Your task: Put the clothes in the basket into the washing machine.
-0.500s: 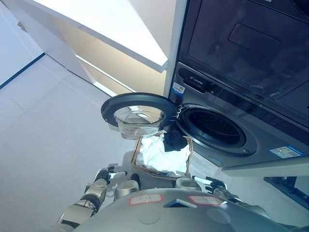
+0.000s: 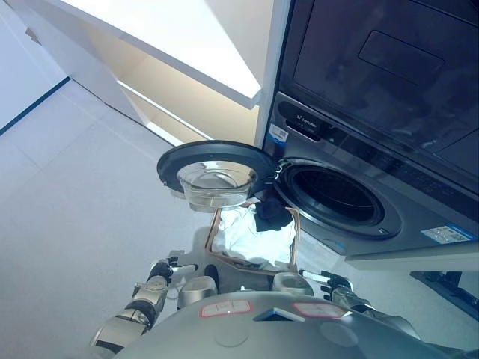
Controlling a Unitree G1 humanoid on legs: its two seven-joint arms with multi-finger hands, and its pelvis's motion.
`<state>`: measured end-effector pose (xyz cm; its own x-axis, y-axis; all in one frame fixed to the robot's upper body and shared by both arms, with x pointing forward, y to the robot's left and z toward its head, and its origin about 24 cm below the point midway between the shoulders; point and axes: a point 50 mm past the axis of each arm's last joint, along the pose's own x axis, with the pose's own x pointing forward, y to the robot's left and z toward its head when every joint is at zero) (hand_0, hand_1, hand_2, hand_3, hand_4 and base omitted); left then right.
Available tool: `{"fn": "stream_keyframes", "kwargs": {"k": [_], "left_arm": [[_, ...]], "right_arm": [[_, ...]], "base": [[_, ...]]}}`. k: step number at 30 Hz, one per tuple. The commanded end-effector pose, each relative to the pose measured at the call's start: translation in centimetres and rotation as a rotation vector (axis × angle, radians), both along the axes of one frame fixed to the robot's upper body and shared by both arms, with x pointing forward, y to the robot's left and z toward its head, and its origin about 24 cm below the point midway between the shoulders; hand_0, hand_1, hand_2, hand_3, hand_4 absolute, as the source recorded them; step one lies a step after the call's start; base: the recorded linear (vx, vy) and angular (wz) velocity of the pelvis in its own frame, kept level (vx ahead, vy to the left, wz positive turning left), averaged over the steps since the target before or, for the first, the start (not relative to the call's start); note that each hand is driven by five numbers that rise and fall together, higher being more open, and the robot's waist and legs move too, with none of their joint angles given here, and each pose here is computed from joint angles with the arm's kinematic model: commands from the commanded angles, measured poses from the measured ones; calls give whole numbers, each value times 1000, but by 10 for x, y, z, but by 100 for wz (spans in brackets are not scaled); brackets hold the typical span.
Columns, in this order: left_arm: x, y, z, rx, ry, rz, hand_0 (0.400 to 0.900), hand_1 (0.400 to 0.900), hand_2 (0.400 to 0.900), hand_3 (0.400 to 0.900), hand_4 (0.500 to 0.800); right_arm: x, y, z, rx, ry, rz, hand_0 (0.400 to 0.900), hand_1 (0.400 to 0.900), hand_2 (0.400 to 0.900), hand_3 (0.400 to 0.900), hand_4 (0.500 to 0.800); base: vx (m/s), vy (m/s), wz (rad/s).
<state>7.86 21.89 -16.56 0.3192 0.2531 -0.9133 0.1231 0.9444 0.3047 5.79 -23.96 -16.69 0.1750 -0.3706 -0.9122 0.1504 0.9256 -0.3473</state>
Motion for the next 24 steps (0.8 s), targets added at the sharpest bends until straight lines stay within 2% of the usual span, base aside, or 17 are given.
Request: {"fn": "stream_keyframes", "kwargs": {"k": [1, 4, 6, 7, 9, 16, 24], "left_arm": [[27, 2, 9, 54, -104, -53, 900, 900, 900, 900, 800], [36, 4, 14, 60, -160, -55, 900, 900, 900, 900, 800], [50, 8, 21, 67, -224, -55, 900, 900, 900, 900, 800], [50, 8, 21, 67, -225, -54, 900, 900, 900, 900, 800], [60, 7, 24, 72, -249, -37, 900, 900, 900, 900, 800], [87, 8, 32, 103, -313, 28, 900, 900, 900, 900, 800], [142, 3, 66, 119, -523, 9, 900, 900, 900, 900, 800]], "right_arm": [[43, -21, 15, -170, -63, 234, 900, 900, 900, 900, 800], [63, -33, 26, -253, -107, 331, 900, 900, 900, 900, 800], [100, -47, 45, -351, -172, 460, 900, 900, 900, 900, 800], [100, -47, 45, -351, -172, 460, 900, 900, 900, 900, 800], [134, -48, 63, -411, -249, 532, 900, 900, 900, 900, 800], [196, -36, 101, -493, -454, 548, 900, 900, 900, 900, 800], [249, -21, 148, -548, -668, 533, 900, 900, 900, 900, 800]], "base": [[-42, -12, 17], [-139, -9, 23], [-212, -14, 19], [-248, -18, 23], [-246, -17, 22], [-121, -19, 20], [-27, -36, 28]]}}
